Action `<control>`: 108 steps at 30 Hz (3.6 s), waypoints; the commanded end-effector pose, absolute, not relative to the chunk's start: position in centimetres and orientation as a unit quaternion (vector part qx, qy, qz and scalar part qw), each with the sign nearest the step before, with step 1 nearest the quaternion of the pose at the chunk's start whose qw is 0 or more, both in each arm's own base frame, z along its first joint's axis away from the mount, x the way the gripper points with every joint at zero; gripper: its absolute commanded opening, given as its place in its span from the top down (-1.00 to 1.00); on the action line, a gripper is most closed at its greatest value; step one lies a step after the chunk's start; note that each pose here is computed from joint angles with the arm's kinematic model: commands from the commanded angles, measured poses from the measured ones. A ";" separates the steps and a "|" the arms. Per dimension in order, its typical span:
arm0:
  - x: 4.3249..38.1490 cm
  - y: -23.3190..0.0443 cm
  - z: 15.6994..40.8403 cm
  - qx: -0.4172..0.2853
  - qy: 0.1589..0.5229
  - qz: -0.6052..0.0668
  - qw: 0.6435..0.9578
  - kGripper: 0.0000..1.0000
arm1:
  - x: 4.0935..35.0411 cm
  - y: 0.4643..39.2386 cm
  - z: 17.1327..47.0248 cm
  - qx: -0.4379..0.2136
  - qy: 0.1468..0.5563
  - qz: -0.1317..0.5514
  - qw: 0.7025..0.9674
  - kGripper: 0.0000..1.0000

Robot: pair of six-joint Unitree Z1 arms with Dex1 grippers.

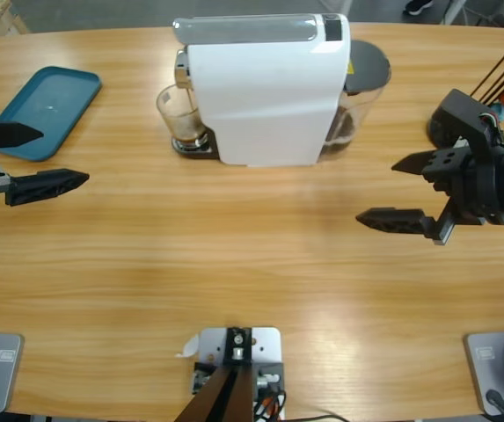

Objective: Pour coffee

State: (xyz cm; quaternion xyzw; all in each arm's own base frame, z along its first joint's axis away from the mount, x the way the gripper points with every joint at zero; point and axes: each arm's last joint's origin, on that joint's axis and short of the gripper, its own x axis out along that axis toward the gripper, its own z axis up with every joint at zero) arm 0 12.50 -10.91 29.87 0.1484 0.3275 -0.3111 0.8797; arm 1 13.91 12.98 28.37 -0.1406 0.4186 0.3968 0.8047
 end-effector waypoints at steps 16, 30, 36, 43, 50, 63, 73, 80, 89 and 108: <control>12.4 -10.9 28.8 0.152 0.338 -0.304 0.878 -0.98 | 13.8 13.1 27.4 -0.145 0.434 0.390 0.799 -1.00; 12.9 -11.1 29.6 0.158 0.316 -0.286 0.891 -0.98 | 13.9 13.2 27.3 -0.146 0.437 0.390 0.797 -1.00; 14.5 -12.7 29.7 0.133 0.290 -0.301 0.899 -0.96 | 13.9 13.1 27.3 -0.145 0.436 0.390 0.798 -1.00; 17.3 -15.3 26.0 0.148 0.323 -0.297 0.886 -0.96 | 13.9 13.2 27.3 -0.145 0.437 0.390 0.797 -1.00; 19.4 -17.6 21.7 0.165 0.335 -0.326 0.868 -0.98 | 14.1 13.3 27.1 -0.146 0.441 0.389 0.795 -1.00; 22.4 -20.4 17.4 0.136 0.259 -0.329 0.898 -0.98 | 14.5 13.6 26.8 -0.147 0.453 0.388 0.789 -1.00; 23.4 -20.7 14.4 0.123 0.229 -0.304 0.916 -0.98 | 14.5 13.7 26.8 -0.148 0.455 0.387 0.788 -1.00; 23.0 -19.4 14.1 0.118 0.226 -0.294 0.921 -0.43 | 14.6 13.8 26.7 -0.148 0.456 0.387 0.788 -1.00; 22.8 -18.9 13.8 0.122 0.232 -0.291 0.920 0.30 | 14.7 13.8 26.7 -0.149 0.459 0.386 0.786 -1.00; 20.4 -16.3 17.2 0.096 0.196 -0.340 0.915 -0.96 | 15.0 14.1 26.5 -0.150 0.465 0.385 0.783 -1.00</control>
